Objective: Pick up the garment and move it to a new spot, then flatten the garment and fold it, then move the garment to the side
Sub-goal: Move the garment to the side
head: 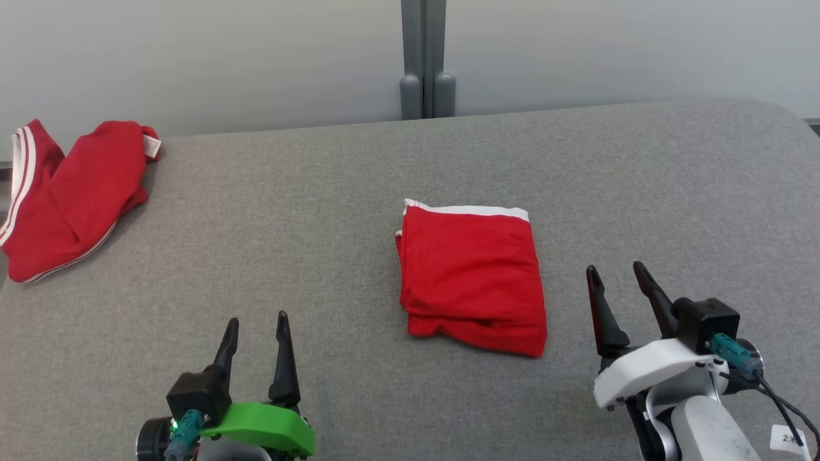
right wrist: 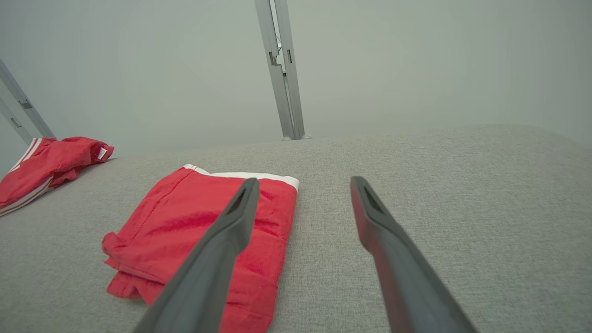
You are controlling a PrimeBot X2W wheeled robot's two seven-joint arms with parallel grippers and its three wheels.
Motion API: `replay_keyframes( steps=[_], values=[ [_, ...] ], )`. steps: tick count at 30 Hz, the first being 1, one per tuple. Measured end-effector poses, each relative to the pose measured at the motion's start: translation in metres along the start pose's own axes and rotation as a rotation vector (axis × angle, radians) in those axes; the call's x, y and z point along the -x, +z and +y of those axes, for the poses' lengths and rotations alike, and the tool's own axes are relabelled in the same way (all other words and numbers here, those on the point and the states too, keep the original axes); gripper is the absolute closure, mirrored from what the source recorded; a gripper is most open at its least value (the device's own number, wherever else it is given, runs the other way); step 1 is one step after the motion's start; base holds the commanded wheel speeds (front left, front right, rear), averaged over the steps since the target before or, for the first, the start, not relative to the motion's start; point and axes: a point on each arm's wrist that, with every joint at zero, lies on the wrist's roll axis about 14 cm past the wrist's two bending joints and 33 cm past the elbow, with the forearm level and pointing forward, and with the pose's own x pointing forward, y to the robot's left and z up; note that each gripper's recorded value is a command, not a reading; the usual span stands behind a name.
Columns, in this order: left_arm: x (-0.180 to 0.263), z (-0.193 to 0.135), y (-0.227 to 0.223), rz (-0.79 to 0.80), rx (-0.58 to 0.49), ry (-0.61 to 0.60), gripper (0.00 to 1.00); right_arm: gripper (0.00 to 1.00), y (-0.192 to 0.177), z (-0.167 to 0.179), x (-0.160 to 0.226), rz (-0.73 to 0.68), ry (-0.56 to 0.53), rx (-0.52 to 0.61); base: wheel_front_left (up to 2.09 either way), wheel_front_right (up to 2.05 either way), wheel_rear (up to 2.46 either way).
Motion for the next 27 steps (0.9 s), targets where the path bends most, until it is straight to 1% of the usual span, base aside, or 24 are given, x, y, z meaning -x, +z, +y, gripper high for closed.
replay_keyframes(
  steps=[17,22,27],
  values=[
    [-0.001,0.003,-0.002,0.005,-0.006,0.007,0.00,0.00,-0.006,0.001,-0.002,0.036,0.002,-0.005,0.00,0.00,0.00],
    [-0.004,0.003,-0.001,0.001,-0.012,0.005,0.00,0.00,-0.014,-0.005,-0.013,0.099,-0.009,-0.002,0.00,0.00,0.00],
    [-0.005,0.008,0.004,-0.012,-0.007,0.018,0.00,0.00,-0.025,-0.008,-0.032,0.208,0.005,0.012,0.00,0.00,0.00]
  ],
)
